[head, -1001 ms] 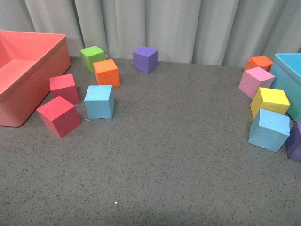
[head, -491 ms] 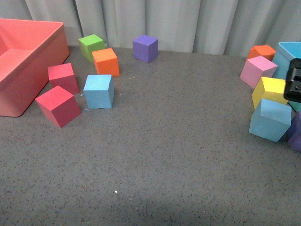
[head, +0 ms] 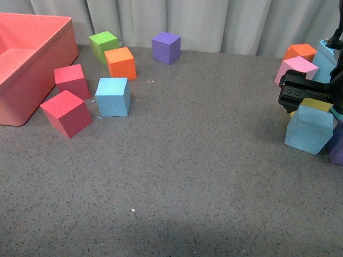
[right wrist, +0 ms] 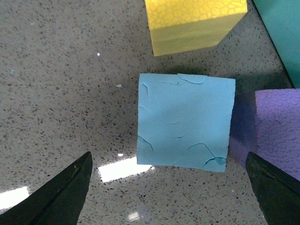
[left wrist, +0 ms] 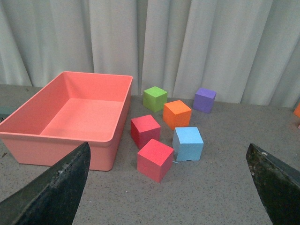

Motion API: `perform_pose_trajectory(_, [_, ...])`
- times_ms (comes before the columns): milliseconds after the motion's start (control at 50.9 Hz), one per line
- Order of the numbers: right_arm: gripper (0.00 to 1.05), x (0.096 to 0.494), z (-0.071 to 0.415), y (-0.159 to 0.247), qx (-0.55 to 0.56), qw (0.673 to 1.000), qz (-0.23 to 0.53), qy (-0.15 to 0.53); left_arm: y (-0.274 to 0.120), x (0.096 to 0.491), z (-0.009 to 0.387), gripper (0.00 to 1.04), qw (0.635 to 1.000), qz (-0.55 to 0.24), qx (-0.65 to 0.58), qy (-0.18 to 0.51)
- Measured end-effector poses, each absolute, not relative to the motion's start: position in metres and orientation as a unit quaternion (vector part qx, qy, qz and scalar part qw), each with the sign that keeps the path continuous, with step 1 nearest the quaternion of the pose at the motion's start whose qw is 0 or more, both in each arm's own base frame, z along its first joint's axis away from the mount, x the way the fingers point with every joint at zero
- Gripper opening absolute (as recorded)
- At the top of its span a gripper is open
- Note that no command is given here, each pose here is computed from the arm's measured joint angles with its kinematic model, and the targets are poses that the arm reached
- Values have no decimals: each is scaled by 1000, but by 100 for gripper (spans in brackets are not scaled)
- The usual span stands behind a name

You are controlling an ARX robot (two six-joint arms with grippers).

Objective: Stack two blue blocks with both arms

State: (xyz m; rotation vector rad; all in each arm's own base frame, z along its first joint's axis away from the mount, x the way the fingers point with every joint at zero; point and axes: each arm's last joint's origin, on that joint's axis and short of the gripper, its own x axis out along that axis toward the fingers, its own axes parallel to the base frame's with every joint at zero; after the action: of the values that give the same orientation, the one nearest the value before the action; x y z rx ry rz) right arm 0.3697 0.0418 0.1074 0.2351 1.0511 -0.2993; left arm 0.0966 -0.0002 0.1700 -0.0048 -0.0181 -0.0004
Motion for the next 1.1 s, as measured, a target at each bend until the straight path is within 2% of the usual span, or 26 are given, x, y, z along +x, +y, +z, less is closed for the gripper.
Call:
perform_pose_trajectory(432, [95, 382, 89, 42, 117, 837, -159, 511, 0, 97, 170, 98, 1000, 0, -2, -9])
perform_pose_trajectory(726, [95, 397, 74, 37, 122, 818, -173, 535, 0, 97, 170, 98, 1000, 0, -2, -9])
perform_pose_trajectory(1001, [55, 399, 70, 35, 125, 810, -179, 545, 0, 97, 170, 98, 1000, 0, -2, -9])
perform_pose_trajectory(1099, [48, 400, 71, 36, 125, 811, -177, 543, 0, 97, 170, 98, 1000, 0, -2, -9])
